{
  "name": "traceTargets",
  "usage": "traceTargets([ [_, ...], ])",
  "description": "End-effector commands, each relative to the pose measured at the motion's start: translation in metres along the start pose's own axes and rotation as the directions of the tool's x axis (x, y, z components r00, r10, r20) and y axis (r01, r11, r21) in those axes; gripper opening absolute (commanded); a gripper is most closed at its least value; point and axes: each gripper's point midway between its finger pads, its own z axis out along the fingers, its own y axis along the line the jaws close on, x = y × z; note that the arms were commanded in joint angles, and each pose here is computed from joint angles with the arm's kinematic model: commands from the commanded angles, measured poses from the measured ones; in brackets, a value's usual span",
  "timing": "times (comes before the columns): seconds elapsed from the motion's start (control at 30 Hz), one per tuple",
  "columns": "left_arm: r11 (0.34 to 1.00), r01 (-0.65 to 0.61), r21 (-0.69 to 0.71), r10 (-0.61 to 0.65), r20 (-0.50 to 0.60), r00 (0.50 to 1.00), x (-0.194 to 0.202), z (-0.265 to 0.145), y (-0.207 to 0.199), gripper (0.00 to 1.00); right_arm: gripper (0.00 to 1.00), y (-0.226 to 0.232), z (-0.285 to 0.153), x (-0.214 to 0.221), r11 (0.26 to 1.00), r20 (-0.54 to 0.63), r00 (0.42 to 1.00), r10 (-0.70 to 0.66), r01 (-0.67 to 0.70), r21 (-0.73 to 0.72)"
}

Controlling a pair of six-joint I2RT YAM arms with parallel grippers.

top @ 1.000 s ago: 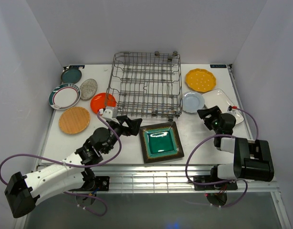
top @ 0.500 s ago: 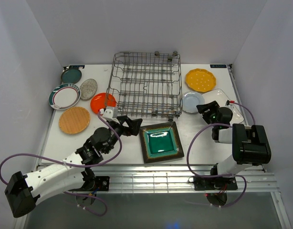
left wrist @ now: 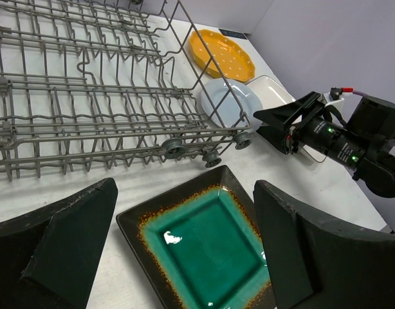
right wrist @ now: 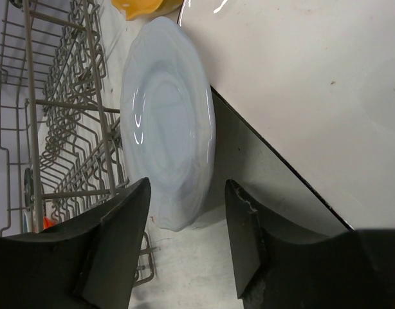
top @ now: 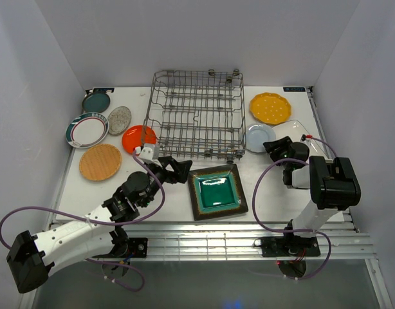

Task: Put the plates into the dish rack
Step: Pick up the plate at the center of the board.

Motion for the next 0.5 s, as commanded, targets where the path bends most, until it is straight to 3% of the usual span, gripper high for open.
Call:
traceTargets([
  [0.0,1.000,0.011,0.014,-0.011,0.018,1.000,-0.0129,0.0020,-0.0072,0.98,0.54,0.0205,0.0104,-0.0189,0.998,0.072,0.997,0.003,0.002,-0.064],
  [0.47,1.000,0.012,0.021,-0.012,0.017,1.000,-0.0139,0.0018,-0.0088,0.98,0.35,0.0180,0.0171,-0.0128,0.997,0.053,0.998,0.017,-0.013,-0.071],
])
